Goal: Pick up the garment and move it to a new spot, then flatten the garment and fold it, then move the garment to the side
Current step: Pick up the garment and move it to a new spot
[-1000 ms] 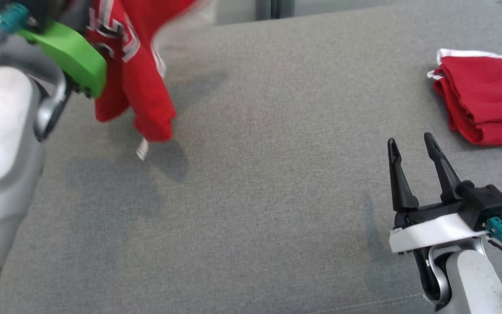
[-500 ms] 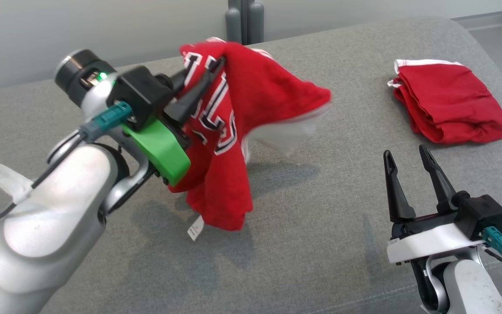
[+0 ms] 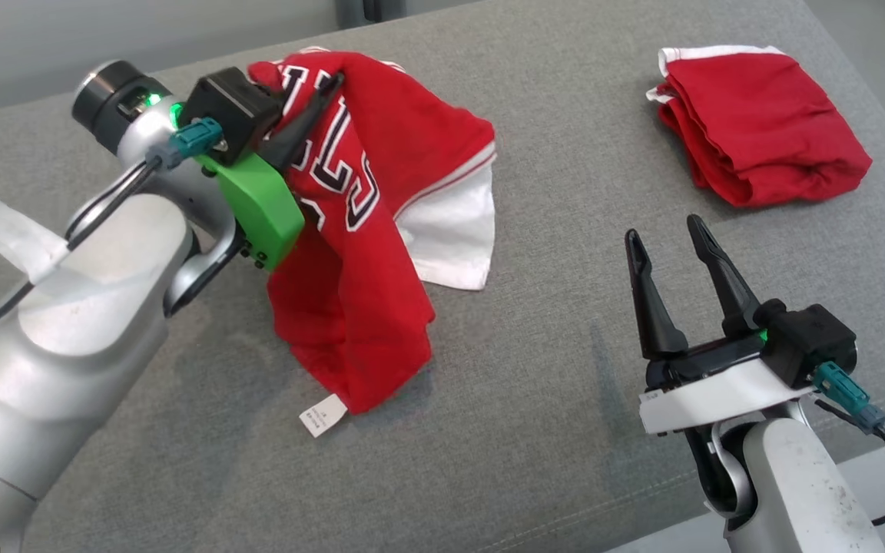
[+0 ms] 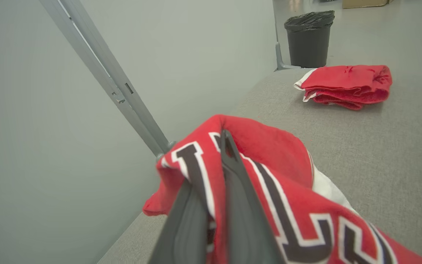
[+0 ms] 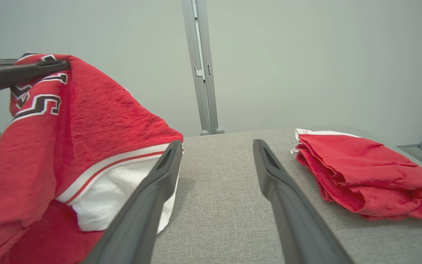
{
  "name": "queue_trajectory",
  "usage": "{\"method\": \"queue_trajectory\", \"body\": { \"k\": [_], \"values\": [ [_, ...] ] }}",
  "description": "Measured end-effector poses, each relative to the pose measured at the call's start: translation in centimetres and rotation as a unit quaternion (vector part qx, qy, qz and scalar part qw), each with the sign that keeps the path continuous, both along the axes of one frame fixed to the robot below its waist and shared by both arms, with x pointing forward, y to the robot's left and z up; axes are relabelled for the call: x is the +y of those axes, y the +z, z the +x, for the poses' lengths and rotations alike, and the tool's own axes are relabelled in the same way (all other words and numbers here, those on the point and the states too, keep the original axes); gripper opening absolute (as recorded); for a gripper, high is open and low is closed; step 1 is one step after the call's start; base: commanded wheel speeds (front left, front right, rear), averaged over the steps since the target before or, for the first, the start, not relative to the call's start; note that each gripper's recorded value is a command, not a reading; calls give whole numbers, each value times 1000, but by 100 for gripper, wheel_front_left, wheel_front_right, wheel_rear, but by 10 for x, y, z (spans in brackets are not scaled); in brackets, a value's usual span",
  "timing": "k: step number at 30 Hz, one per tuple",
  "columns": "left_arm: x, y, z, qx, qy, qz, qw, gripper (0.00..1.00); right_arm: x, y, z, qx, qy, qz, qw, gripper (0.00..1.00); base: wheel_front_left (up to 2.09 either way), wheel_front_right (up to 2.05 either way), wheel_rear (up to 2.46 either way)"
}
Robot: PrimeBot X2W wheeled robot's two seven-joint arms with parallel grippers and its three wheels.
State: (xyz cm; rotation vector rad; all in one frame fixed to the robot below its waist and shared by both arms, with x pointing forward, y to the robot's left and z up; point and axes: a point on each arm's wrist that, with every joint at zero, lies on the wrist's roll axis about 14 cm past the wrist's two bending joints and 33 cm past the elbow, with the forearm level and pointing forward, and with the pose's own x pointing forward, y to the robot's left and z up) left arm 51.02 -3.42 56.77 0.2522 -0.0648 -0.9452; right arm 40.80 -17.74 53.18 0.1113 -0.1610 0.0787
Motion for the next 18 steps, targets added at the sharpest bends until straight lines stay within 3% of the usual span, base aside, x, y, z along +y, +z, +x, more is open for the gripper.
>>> {"method": "queue_trajectory", "body": {
  "k": [7,12,14,15,18],
  "values": [
    [5,-38,55,-6,34,35,999,0,-7,-10,10,14,-7,3,1000,100,0,0,0],
    [-5,-65,77,20,53,27,998,0,-18,-18,13,26,-21,5,999,100,0,0,0],
    [-9,-76,82,37,66,18,997,70,-22,-22,12,32,-27,4,999,100,0,0,0],
    [-10,-81,85,45,75,14,996,100,-23,-24,12,35,-29,3,999,100,0,0,0],
    [-7,-97,94,78,113,0,990,100,-27,-27,12,39,-34,1,999,100,0,0,0]
  ]
}}
